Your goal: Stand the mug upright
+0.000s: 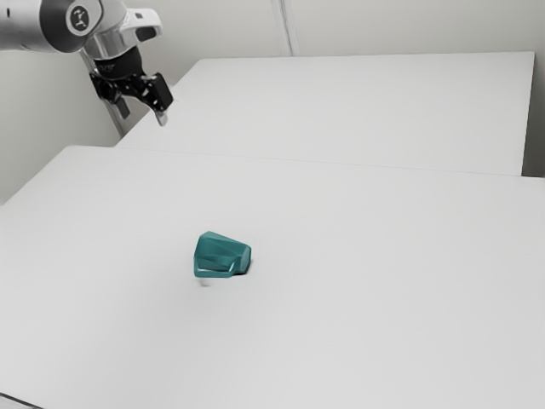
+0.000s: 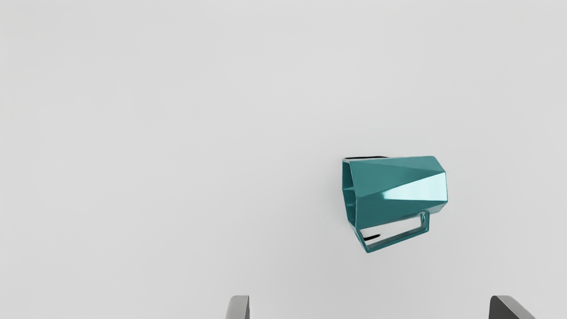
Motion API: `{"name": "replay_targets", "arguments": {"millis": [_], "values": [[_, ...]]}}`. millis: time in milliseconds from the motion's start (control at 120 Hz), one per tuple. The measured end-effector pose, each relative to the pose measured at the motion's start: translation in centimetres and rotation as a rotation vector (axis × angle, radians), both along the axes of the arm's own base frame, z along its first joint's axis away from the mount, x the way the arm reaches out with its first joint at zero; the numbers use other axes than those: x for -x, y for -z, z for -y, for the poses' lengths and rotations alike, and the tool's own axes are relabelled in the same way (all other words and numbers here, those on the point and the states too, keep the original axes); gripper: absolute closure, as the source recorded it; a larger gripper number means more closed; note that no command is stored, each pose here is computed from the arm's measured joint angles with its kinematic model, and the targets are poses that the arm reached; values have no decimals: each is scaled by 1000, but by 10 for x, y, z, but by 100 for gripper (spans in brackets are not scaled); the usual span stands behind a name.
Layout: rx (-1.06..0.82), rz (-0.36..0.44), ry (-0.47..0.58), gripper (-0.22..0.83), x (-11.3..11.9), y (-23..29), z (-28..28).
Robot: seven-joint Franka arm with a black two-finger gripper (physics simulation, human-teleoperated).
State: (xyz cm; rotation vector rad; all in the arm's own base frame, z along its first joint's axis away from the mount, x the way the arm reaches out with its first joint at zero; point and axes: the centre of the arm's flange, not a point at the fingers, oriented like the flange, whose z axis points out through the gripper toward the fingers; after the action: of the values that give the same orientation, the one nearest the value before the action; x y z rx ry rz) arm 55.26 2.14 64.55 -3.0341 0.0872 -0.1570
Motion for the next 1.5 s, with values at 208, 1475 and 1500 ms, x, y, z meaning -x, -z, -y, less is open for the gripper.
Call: {"name": "replay_targets", "arguments": {"millis": [208,1475,1500], "values": [[-19,18,-13,2,0,-1,-33],[667,-13,-200,4,89,204,-131],[688,-8,-200,4,89,207,-133]]}}
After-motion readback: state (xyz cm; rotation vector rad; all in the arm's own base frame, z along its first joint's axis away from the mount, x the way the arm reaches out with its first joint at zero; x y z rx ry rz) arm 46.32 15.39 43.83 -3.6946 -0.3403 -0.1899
